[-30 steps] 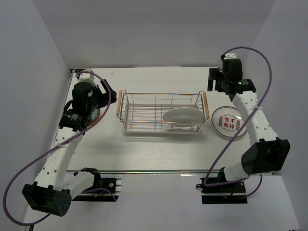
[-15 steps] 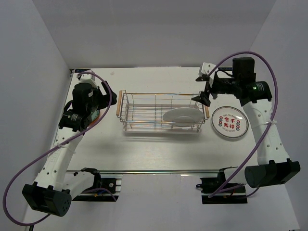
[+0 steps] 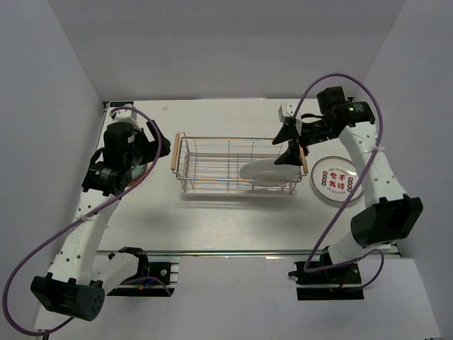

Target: Unload the plates from the dish rack

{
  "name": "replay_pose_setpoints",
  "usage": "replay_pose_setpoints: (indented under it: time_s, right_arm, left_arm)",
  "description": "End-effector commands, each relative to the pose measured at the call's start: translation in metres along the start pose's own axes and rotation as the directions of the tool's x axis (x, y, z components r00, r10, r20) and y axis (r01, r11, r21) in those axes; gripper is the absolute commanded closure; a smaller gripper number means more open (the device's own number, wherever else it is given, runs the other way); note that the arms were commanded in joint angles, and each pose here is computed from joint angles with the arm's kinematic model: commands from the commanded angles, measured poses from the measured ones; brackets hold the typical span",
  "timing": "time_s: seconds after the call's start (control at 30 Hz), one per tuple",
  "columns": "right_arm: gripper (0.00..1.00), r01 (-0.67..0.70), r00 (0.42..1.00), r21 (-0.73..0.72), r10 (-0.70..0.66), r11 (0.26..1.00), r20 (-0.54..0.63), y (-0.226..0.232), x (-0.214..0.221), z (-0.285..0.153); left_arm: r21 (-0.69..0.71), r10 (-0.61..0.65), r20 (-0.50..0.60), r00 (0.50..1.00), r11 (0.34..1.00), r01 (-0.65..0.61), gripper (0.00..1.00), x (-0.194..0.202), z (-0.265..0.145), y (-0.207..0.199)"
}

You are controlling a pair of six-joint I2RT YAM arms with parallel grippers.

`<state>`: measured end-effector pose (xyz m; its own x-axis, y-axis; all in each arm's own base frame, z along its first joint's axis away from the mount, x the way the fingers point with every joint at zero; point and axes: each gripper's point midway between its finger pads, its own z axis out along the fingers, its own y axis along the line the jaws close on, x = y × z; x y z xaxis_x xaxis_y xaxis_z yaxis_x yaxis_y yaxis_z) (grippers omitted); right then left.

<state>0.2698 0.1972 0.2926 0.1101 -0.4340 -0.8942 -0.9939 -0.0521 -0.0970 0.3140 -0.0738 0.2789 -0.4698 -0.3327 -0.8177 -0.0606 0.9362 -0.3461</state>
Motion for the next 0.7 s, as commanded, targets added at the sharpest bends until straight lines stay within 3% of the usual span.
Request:
replay_pose_setpoints:
  time_s: [0.0, 0.3, 0.53, 0.67]
  right_arm:
    - [0.26, -0.086, 0.996, -0.037, 0.086, 0.996, -0.009, 0.009, 0.001, 0.006]
    - [0.29, -0.19, 0.981, -0.087, 0.186, 0.978, -0.053, 0.013, 0.033, 0.026]
    - [0.58, -0.245, 0.969, -0.116, 0.24, 0.963, -0.056, 0.01, 0.043, 0.035]
    - [0.62, -0.256, 0.966, -0.121, 0.25, 0.959, -0.062, 0.009, 0.047, 0.036]
  left_arm:
    - [0.012, -0.017, 0.022, 1.0, 1.0, 0.017, 0.02, -0.013, -0.01, -0.007]
    - [0.014, -0.013, -0.008, 1.0, 1.0, 0.013, 0.02, -0.009, -0.001, -0.009]
    - [-0.008, -0.011, -0.023, 1.0, 1.0, 0.011, 0.02, -0.005, 0.003, -0.005]
    - [-0.006, -0.011, -0.032, 0.999, 1.0, 0.01, 0.02, -0.004, 0.009, -0.006]
